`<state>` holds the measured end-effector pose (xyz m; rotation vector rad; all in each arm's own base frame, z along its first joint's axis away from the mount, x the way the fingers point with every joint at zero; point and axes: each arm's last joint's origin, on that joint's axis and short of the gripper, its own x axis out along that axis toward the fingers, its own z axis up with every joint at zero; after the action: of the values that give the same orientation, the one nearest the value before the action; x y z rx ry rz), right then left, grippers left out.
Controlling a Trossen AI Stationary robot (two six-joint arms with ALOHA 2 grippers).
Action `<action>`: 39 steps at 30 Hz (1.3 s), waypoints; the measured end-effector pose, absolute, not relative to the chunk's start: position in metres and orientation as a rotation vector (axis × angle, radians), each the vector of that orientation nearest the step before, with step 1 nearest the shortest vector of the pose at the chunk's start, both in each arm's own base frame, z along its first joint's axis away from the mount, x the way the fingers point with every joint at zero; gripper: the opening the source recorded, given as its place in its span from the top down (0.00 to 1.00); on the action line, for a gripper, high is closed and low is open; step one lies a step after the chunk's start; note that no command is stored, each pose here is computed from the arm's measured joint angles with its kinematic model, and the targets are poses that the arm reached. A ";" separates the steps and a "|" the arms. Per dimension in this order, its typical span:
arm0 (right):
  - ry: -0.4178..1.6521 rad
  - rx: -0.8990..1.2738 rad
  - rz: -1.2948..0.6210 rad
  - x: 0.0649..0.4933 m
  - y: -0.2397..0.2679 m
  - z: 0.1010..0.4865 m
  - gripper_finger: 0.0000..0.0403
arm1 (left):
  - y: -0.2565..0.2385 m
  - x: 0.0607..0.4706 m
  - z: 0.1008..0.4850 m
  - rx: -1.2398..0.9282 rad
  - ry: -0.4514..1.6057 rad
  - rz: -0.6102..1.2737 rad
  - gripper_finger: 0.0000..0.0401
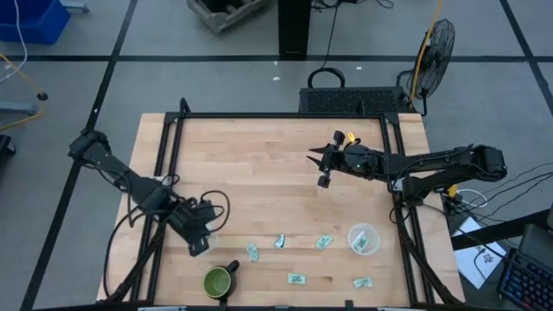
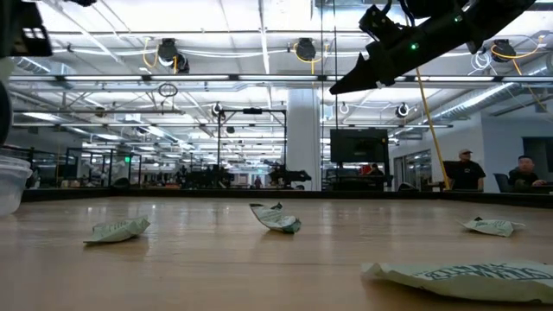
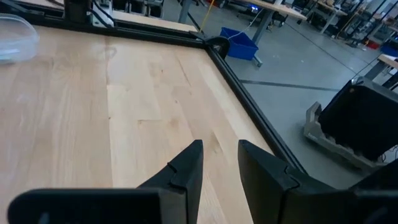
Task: Pick and place items into bin
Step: Put the green stevia packet into the left transparent bin
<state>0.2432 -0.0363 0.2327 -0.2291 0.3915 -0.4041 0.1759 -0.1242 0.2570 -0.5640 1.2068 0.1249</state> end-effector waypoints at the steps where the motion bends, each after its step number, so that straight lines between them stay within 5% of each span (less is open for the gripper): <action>1: 0.396 -0.230 -0.403 0.243 -0.036 0.232 0.76 | -0.126 0.173 0.257 -0.576 1.214 0.142 1.00; 7: 0.406 -0.230 -0.402 0.243 -0.036 0.231 0.76 | -0.132 0.161 0.238 -0.537 1.330 0.354 1.00; 26: 0.413 -0.234 -0.401 0.241 -0.036 0.227 0.76 | -0.129 0.154 0.185 -0.454 1.406 0.609 0.98; 39: 0.382 -0.192 -0.385 0.242 -0.036 0.229 0.76 | -0.128 0.155 0.184 -0.472 1.398 0.623 0.77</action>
<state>0.2422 -0.0355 0.2290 -0.1924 0.3824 -0.3850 0.1554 -0.1276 0.1842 -0.4720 1.3984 0.6230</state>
